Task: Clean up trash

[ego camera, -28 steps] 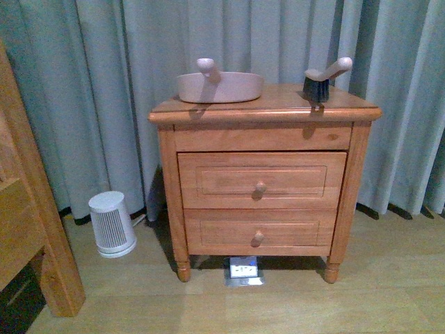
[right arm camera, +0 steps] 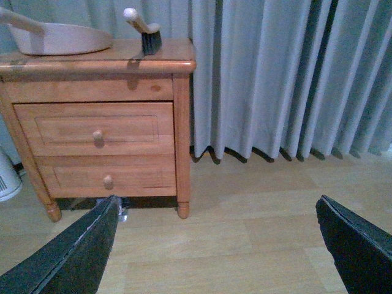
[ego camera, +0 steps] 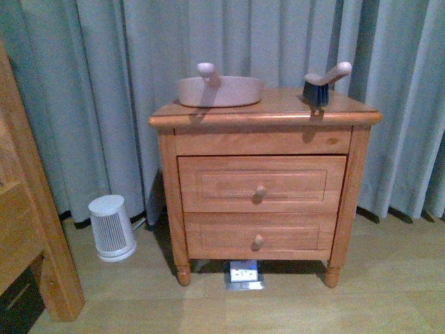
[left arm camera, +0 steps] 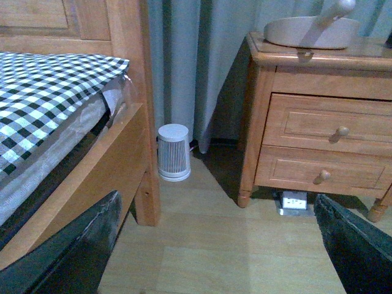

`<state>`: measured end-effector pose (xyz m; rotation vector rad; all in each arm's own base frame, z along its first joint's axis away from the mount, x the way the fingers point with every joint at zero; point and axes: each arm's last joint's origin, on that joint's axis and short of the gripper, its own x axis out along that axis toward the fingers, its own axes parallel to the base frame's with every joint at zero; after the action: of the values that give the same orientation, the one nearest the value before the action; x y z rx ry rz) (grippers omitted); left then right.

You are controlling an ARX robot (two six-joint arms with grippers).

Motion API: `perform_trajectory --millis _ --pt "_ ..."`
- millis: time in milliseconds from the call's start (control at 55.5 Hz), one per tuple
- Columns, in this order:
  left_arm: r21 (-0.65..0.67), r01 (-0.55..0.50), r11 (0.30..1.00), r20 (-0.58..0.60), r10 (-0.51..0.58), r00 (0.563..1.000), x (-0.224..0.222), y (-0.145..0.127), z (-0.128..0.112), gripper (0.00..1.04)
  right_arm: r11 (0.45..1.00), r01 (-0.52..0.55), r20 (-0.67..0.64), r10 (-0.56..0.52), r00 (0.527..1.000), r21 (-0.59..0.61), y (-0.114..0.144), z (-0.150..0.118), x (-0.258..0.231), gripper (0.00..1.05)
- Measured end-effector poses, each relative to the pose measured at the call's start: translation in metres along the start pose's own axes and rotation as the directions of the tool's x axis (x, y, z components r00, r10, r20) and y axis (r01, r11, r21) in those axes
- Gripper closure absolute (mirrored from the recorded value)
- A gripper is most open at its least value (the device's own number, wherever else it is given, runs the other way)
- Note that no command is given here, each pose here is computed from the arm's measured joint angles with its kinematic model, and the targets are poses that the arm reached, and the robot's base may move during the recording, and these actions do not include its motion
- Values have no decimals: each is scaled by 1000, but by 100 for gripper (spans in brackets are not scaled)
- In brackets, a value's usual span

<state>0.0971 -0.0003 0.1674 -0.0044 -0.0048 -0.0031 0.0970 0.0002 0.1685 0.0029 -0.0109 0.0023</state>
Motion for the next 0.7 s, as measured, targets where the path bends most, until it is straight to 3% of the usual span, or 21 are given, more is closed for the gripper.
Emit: perform_trajectory --millis 703 --pt "0 0 1000 0 0 1000 0 0 0 8 1000 0 0 0 1000 0 0 0 0 7"
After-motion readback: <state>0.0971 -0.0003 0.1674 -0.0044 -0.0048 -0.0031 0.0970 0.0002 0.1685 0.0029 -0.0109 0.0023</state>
